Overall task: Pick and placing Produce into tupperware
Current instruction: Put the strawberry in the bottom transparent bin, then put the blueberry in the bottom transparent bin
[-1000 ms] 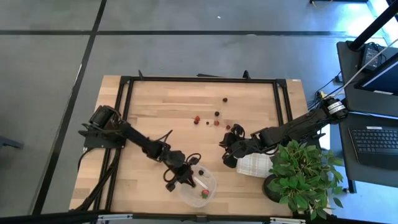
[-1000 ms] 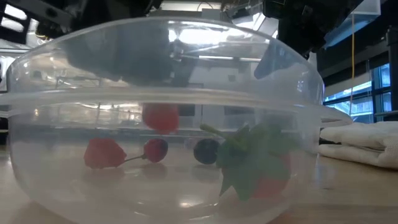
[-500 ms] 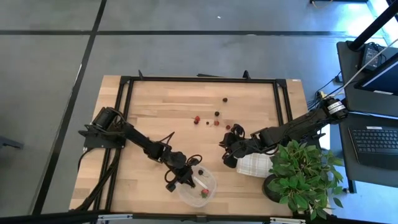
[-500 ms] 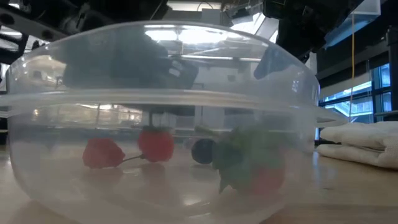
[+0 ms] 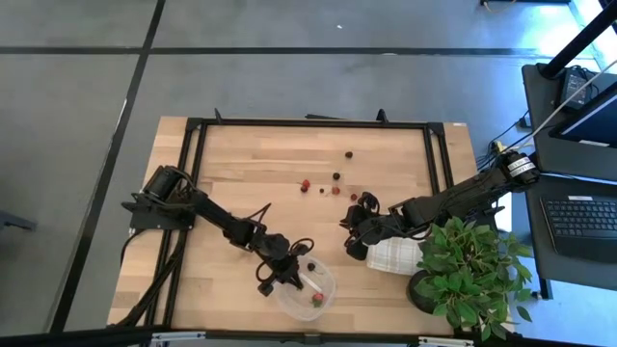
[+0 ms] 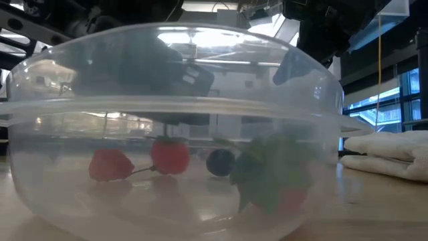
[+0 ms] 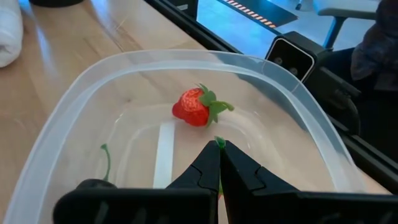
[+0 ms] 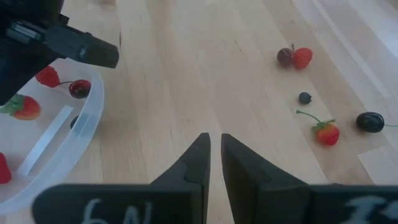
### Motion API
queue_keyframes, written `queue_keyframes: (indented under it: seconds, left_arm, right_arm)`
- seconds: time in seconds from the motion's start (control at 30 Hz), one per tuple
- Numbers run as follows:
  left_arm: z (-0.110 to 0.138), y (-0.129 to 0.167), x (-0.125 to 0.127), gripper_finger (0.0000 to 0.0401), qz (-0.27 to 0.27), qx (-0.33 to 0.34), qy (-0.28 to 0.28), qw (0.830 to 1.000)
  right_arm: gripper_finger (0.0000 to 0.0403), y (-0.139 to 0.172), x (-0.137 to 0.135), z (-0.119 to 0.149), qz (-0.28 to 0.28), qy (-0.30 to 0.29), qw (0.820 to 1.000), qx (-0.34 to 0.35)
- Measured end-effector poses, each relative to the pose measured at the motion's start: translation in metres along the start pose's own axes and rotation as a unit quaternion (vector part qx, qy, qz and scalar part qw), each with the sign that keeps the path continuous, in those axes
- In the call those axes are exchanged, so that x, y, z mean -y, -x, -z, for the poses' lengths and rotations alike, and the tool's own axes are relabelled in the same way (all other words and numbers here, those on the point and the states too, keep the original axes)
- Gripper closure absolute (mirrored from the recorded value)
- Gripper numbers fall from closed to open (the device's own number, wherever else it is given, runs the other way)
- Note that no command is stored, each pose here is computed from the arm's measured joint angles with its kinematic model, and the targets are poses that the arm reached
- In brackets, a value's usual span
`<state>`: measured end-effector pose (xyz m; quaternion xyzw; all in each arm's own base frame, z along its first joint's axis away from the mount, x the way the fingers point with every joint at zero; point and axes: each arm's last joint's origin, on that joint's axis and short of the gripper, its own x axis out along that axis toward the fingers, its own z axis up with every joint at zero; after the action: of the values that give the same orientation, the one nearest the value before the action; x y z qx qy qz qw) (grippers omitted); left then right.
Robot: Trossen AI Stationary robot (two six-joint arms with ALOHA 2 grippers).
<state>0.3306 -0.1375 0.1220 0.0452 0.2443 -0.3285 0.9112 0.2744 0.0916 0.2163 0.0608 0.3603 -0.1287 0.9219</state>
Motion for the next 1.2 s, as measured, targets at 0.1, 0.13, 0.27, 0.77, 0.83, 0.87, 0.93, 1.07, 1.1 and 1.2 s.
queue_keyframes:
  seconds: [0.1,0.13,0.27,0.77,0.83,0.87,0.93,1.07,1.1,1.2]
  left_arm:
    - [0.000,0.000,0.000,0.0401,0.000,0.000,0.000,1.000]
    - [0.000,0.000,0.000,0.0401,0.000,0.000,0.000,1.000]
    - [0.000,0.000,0.000,0.0393,0.000,0.000,-0.003,1.000]
    - [-0.018,0.022,-0.008,0.0296,-0.018,0.006,0.005,1.000]
    - [-0.028,0.039,-0.009,0.0294,-0.027,-0.007,0.004,1.000]
    - [-0.034,0.049,-0.009,0.0293,-0.038,-0.012,-0.001,0.999]
    - [-0.043,0.070,-0.010,0.0293,-0.078,-0.028,-0.009,0.997]
    - [-0.057,0.117,-0.011,0.0293,-0.184,-0.036,-0.013,0.982]
    - [-0.057,0.129,-0.011,0.0293,-0.206,-0.037,-0.010,0.978]
    - [-0.055,0.162,-0.005,0.0293,-0.240,-0.033,0.001,0.970]
  right_arm:
    - [0.0360,0.000,0.000,0.000,0.000,0.000,1.000,0.000]
    - [0.0360,0.000,0.000,0.000,0.000,0.000,1.000,0.000]
    - [0.0360,0.000,0.000,0.000,0.000,0.000,1.000,0.000]
    - [0.0360,0.000,0.000,0.000,-0.003,-0.012,1.000,-0.001]
    - [0.0360,0.000,0.000,0.000,-0.003,-0.016,1.000,0.000]
    - [0.0360,0.000,0.000,0.000,-0.003,-0.016,1.000,0.000]
    - [0.0360,0.000,0.000,0.000,-0.003,-0.016,1.000,0.000]
    - [0.0360,0.000,0.000,0.000,-0.004,-0.016,1.000,0.000]
    - [0.0360,0.000,0.000,0.000,-0.003,-0.017,1.000,0.000]
    - [0.0360,0.000,0.000,0.000,-0.004,-0.028,1.000,0.000]
